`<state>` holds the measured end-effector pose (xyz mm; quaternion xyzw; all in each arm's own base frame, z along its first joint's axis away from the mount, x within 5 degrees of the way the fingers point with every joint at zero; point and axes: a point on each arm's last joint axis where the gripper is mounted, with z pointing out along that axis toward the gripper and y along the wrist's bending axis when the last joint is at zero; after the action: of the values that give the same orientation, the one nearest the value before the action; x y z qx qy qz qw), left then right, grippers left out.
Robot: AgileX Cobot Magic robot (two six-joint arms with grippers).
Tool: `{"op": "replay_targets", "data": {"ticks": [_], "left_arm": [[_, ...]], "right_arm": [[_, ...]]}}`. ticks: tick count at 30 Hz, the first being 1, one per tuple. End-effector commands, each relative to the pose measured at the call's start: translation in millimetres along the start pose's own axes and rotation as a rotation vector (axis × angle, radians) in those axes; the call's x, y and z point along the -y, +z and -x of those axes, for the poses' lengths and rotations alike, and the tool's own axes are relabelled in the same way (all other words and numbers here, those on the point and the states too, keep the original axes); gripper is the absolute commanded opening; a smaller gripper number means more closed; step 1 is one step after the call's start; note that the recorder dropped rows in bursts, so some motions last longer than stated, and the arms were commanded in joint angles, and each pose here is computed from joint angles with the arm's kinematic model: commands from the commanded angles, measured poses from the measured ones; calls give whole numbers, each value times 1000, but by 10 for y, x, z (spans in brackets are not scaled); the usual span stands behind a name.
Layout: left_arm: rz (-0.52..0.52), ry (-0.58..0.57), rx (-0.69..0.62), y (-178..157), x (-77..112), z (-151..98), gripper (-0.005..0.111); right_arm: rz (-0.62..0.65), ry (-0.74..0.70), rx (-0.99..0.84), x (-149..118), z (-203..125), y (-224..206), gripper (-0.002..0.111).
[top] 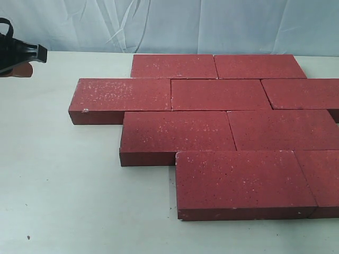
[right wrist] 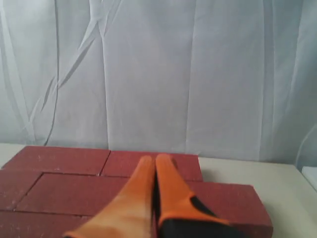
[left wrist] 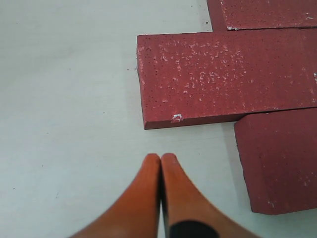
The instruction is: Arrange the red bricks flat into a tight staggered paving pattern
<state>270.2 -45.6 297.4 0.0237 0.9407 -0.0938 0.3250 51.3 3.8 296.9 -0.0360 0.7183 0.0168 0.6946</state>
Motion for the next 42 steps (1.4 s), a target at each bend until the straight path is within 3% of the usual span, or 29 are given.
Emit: {"op": "replay_targets", "data": {"ticks": [1,9,18,36,42], "left_arm": [[-1,3,12,-24,8,2,0],[-2,3,10,-24,8,0,0],[4,10,10,-24,3,0,0],[24,37,12,-31,-15,1,0],[44,71,55,-165,-20,13,0]], "right_arm": [[-8,-13,-42,-2,-343,2,-1],[-5,-13,-135,-16,-885,28,-1],[-2,-13,-242,-22,-1163,56,-1],[-3,-13,-236,-22,-1158,57,-1],[-63,-2,-237,9,-1158,56,-1]]}}
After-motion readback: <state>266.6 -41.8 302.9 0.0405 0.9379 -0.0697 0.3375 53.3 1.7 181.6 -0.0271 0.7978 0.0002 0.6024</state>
